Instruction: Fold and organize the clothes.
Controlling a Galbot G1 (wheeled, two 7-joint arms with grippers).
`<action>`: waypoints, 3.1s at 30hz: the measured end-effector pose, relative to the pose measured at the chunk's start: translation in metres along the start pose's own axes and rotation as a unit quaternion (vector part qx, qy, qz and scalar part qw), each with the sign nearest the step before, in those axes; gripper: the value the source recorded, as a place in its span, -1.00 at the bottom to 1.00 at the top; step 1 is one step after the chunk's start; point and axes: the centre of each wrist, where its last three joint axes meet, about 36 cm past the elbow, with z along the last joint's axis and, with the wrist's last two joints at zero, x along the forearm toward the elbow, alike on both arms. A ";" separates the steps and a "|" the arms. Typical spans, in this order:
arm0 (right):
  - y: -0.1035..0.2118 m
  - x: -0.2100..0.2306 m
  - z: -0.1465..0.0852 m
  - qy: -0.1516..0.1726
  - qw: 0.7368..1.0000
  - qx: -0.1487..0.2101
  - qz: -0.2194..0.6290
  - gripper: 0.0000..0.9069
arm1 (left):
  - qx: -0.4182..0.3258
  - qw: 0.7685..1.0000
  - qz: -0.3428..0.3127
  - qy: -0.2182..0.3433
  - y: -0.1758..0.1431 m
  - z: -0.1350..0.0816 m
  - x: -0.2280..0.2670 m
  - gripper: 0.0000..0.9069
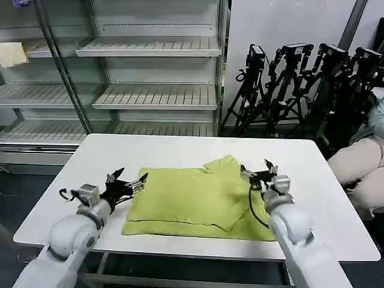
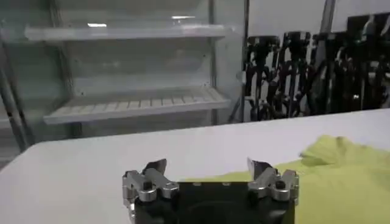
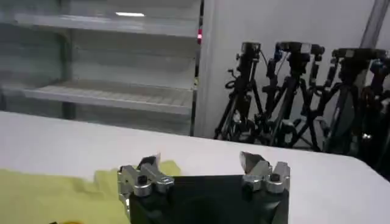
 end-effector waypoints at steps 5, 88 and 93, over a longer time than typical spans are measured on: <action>0.003 -0.036 -0.013 0.007 1.000 0.005 0.012 1.00 | -0.002 1.000 0.001 0.017 0.006 0.001 -0.028 1.00; 0.019 -0.082 0.021 0.051 0.996 -0.060 -0.051 -1.00 | 0.019 0.999 0.014 0.040 0.030 0.017 -0.087 -0.98; 0.014 -0.058 0.019 0.038 0.996 -0.065 -0.057 -1.00 | 0.025 0.999 0.020 0.027 0.028 0.018 -0.070 -0.98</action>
